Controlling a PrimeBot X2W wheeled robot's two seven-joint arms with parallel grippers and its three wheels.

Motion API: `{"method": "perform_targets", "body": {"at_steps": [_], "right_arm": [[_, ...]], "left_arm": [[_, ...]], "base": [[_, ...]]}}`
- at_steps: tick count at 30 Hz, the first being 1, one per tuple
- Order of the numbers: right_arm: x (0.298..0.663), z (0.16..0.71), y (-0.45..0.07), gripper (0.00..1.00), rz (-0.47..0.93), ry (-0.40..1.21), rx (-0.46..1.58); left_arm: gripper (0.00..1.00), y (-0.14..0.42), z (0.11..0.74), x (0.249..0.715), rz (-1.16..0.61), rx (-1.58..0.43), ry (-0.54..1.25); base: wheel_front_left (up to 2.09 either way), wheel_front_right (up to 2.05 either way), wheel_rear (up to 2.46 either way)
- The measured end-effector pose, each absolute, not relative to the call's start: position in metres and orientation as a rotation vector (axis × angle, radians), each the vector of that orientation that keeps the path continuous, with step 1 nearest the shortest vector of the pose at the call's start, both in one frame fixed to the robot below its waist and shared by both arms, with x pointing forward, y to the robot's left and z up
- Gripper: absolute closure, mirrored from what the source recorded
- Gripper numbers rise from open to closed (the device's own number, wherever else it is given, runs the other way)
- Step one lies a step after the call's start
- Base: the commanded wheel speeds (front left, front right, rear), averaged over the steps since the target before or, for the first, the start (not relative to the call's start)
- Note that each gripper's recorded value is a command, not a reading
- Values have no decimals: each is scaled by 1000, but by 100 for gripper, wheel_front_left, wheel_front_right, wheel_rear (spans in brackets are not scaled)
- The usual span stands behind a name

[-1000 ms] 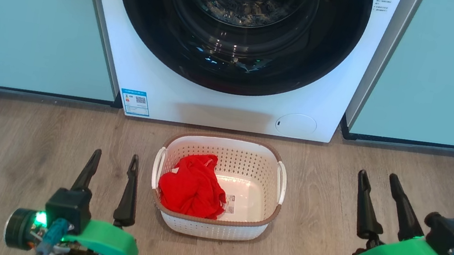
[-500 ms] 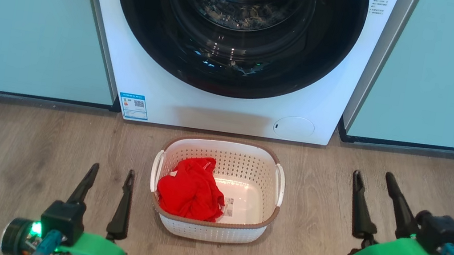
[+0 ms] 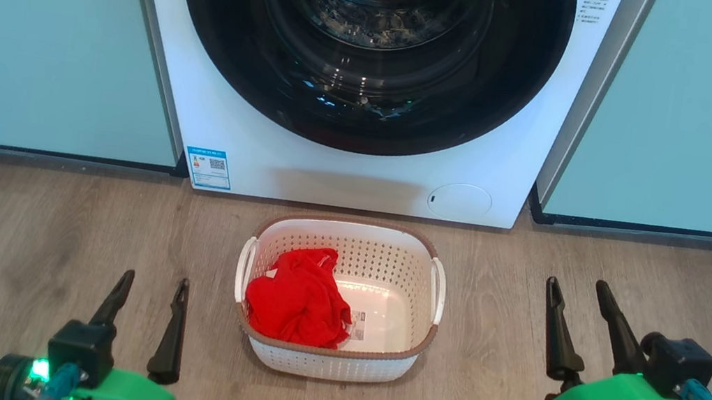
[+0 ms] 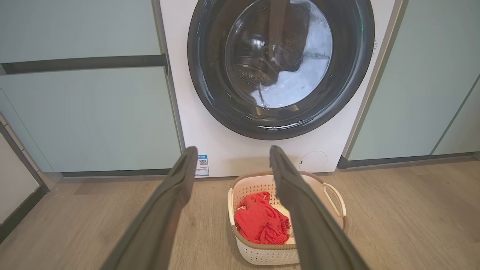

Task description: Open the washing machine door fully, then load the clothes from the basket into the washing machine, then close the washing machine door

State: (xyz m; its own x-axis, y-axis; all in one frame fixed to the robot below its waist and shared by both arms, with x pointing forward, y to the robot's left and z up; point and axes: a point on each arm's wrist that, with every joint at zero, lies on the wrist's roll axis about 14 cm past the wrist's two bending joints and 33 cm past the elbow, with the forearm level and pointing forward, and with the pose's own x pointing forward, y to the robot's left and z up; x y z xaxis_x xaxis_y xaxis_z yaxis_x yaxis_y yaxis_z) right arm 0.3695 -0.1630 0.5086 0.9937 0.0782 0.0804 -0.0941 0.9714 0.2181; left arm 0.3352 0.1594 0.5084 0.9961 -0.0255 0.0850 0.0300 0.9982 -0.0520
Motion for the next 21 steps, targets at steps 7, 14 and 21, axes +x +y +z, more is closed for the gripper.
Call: {"method": "perform_targets", "body": {"at_steps": [7,14,21], "right_arm": [[368,503,-164,0,82,-53,224],[368,502,-164,0,82,-52,224],[367,501,-164,0,82,-49,224]], "left_arm": [[0,160,504,335,-26,-72,-70],[0,158,505,334,-34,-88,-72],[0,159,507,334,-37,-109,-78]], "base": [[0,0,0],[0,0,0],[34,34,-68]]}}
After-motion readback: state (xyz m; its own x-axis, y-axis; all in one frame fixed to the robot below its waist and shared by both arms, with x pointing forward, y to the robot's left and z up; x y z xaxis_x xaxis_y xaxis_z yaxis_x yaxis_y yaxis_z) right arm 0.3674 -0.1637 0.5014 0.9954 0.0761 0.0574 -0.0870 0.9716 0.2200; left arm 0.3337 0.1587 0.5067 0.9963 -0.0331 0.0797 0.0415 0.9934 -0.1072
